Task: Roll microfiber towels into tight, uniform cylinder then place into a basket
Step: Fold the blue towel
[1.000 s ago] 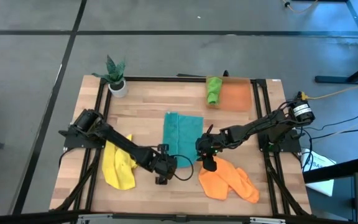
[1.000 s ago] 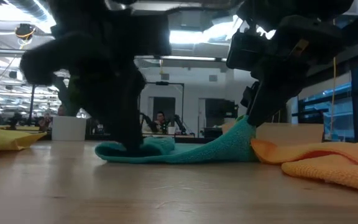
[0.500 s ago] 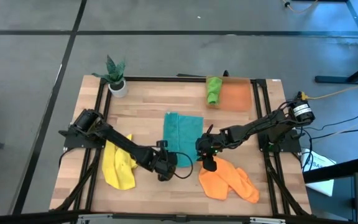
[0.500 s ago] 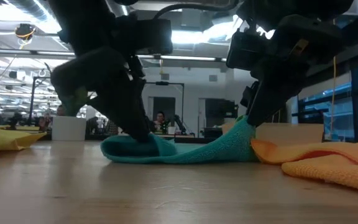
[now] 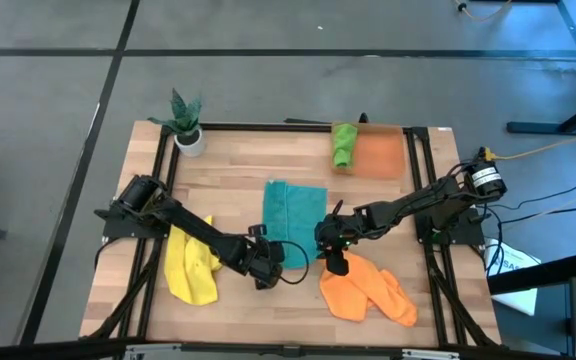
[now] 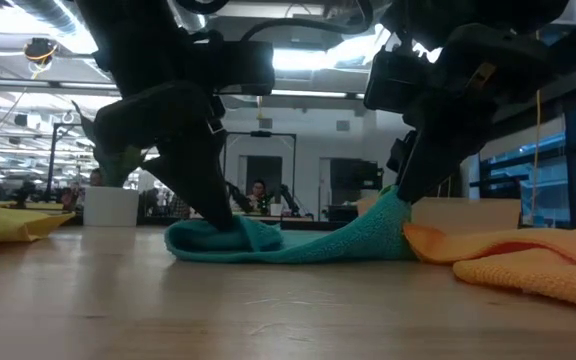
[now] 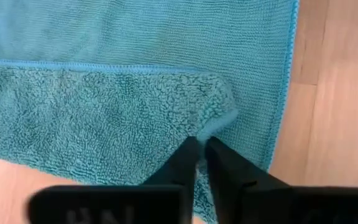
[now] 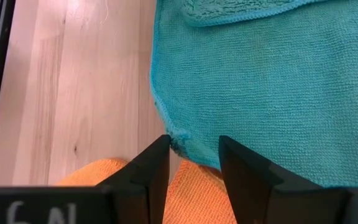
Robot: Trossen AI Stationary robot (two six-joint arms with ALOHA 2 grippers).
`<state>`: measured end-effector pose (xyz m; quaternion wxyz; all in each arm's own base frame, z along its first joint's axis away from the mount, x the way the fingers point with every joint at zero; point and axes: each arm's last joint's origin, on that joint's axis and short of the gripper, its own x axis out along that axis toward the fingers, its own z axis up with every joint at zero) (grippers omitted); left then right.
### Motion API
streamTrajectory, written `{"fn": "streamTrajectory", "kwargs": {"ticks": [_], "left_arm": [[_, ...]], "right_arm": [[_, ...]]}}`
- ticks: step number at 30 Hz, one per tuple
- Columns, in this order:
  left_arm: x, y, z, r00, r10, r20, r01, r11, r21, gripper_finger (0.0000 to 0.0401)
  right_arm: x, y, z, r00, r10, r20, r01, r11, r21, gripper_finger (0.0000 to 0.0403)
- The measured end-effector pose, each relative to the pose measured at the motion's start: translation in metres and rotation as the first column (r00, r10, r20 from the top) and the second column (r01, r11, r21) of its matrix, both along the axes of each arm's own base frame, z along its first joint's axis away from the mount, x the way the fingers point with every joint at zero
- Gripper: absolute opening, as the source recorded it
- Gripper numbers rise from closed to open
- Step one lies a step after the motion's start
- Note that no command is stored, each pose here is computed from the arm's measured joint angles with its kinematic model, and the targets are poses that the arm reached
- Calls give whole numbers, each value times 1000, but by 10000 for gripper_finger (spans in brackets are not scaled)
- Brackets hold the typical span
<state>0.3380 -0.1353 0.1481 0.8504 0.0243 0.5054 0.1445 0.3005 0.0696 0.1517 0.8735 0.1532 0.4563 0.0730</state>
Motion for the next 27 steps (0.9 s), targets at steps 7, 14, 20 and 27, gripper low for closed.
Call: {"fn": "streamTrajectory", "kwargs": {"ticks": [7,14,20,27], "left_arm": [[-1,-1,-1,994,108,13,-106,990,-94,1],[-11,-8,-2,931,362,45,-351,922,-161,0],[-21,-20,-2,800,589,116,-552,798,-241,0],[-38,-34,-1,582,790,192,-709,609,-354,0]], "right_arm": [[0,0,0,1000,0,0,0,1000,0,140],[-1,-1,-1,1000,-9,-14,9,1000,-15,140],[-1,-1,-1,1000,-8,-18,8,1000,-17,140],[-2,-1,-1,1000,-7,-19,6,1000,-19,136]]}}
